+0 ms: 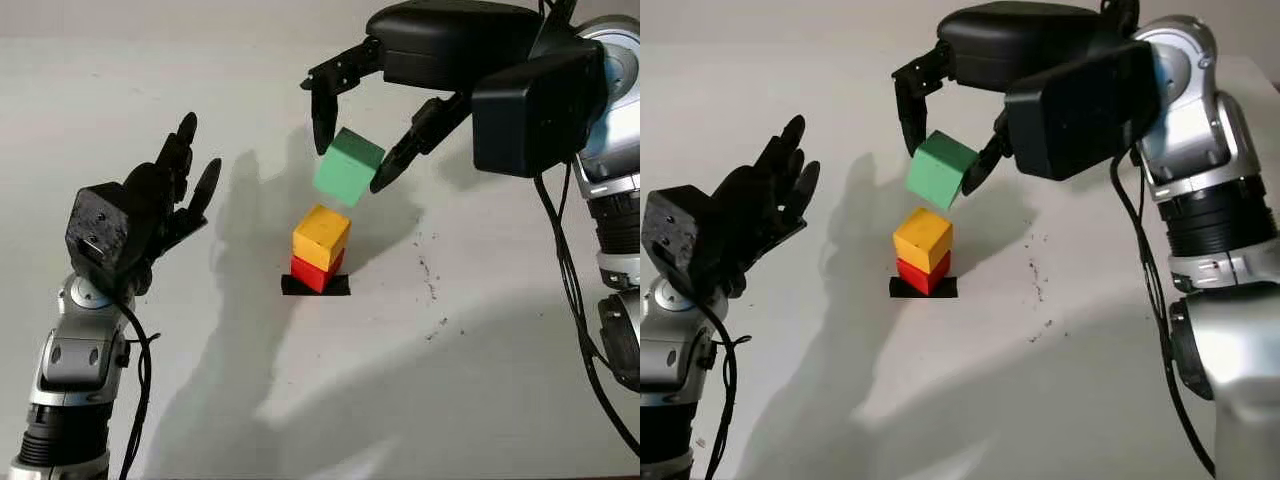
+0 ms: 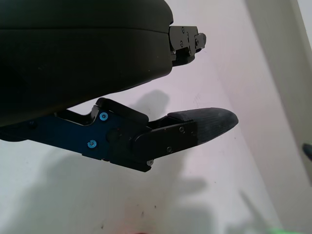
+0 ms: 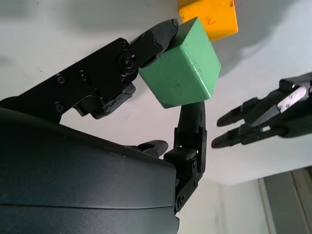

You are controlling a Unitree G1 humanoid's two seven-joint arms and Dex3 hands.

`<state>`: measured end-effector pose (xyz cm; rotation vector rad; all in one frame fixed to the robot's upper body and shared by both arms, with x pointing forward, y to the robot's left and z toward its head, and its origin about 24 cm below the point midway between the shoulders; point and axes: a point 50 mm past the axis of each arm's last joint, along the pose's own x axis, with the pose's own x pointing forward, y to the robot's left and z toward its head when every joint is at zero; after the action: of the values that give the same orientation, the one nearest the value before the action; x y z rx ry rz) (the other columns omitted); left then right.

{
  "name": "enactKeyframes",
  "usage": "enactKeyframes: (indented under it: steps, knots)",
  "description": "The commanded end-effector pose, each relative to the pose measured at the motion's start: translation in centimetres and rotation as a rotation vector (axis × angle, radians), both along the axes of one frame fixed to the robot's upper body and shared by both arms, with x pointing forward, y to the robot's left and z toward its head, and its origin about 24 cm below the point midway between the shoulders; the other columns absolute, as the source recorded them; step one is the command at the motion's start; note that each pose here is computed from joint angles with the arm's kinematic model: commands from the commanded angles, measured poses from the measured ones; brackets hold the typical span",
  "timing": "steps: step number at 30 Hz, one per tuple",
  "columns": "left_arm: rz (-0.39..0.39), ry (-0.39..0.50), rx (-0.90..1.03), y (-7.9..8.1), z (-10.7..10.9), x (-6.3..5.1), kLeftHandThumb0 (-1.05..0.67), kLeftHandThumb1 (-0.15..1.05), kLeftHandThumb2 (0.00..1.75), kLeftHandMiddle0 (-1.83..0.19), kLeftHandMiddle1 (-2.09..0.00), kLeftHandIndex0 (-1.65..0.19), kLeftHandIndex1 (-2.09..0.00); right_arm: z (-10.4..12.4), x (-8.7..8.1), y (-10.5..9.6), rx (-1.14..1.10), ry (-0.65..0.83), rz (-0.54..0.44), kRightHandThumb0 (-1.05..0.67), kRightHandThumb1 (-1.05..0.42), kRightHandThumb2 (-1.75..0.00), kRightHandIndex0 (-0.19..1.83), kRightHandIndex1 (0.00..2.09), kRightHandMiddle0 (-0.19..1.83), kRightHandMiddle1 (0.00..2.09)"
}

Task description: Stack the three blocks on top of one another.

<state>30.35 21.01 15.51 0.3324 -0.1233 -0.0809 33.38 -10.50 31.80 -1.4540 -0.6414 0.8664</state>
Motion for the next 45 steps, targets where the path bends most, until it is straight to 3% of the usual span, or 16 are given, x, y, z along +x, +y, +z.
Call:
enactKeyframes:
  steps: [1, 7, 21, 45]
  knots:
    - [-0.001, -0.021, -0.01, -0.1, 0.3, -0.1, -0.72, 1.05, 0.67, 0.14, -0.05, 0.13, -0.05, 0.9, -0.7, 1.1, -0.032, -0.046, 0.04, -0.35, -0.88, -0.07, 0.36, 0.04, 0.47, 1.48]
    - [0.012, -0.027, -0.022, -0.3, 0.2, -0.1, -0.72, 1.05, 0.68, 0.15, -0.05, 0.14, -0.04, -0.1, -0.6, 2.4, -0.064, -0.009, 0.062, -0.35, -0.91, -0.06, 0.33, 0.04, 0.42, 1.55]
    - [0.011, -0.032, -0.032, -0.4, 0.1, -0.1, -0.71, 1.05, 0.69, 0.15, -0.06, 0.14, -0.05, -2.1, 0.2, 3.0, -0.115, -0.01, 0.104, -0.37, -0.97, -0.06, 0.29, 0.04, 0.32, 1.69]
    - [0.024, -0.031, -0.051, -0.7, -0.2, -0.3, -0.72, 1.05, 0.67, 0.12, -0.06, 0.12, -0.06, -1.7, 0.1, 3.1, -0.167, 0.026, 0.083, -0.37, -0.96, -0.05, 0.17, 0.01, 0.31, 1.67]
